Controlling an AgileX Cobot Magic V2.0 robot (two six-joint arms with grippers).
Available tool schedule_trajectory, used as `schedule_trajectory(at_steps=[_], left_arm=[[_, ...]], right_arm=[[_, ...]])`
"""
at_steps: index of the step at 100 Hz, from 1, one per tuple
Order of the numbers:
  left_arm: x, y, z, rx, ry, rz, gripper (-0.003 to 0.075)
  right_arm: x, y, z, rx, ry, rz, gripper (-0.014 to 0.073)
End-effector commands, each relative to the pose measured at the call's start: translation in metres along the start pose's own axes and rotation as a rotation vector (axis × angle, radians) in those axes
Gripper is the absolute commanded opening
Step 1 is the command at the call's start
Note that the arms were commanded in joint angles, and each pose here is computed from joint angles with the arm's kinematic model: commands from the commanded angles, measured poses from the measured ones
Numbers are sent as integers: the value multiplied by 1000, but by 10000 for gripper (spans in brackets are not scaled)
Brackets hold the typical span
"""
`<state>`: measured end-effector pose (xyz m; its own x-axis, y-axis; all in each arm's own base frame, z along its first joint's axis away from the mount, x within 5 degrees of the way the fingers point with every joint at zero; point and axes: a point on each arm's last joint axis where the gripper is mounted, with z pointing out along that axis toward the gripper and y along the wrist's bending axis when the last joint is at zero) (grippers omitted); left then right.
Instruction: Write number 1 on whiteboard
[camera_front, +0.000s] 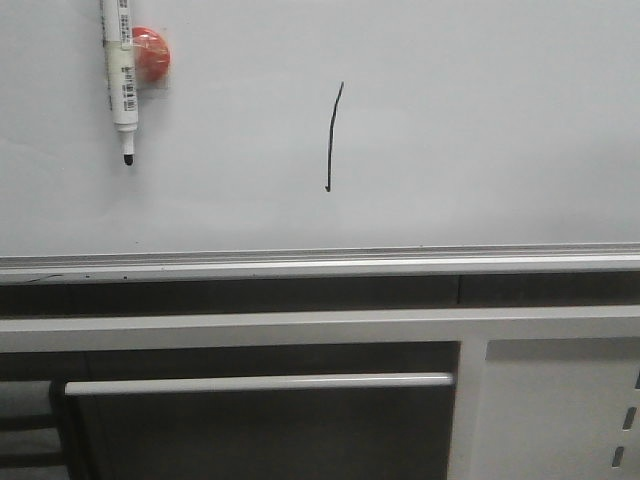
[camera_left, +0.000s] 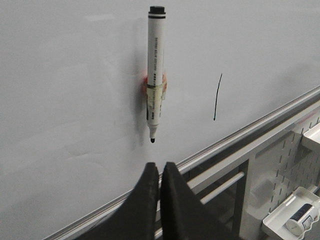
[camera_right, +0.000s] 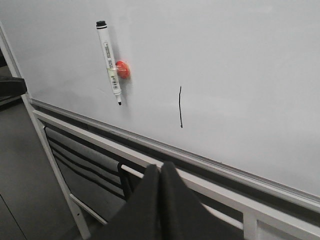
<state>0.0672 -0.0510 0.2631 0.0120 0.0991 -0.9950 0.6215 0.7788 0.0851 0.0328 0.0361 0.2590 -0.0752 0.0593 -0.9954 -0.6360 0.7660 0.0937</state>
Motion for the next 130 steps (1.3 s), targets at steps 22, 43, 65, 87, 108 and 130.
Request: schedule_trajectory(at_steps=[22,43,65,87,108,130], left_arm=[[-7,-3,0,42,-11,-86,-20],[-7,-3,0,42,-11,-86,-20],[-6,-2,0,21,-2,-81,-20],[-17,6,0,-71,-184,-26,-20],[10,13,0,-182,-151,-88,-20],[33,16,-18,-301,-84,-101,-20]], right_arm=[[-14,-2,-1,32,-90,3,-50],[-14,-2,-1,32,-90,3,-50],[-14,-2,-1,32,-90,3,-50],[-14,-2,-1,32,-90,3,-50],[-14,-2,-1,32,-90,3,-50],[-14,-2,-1,32,-90,3,-50]])
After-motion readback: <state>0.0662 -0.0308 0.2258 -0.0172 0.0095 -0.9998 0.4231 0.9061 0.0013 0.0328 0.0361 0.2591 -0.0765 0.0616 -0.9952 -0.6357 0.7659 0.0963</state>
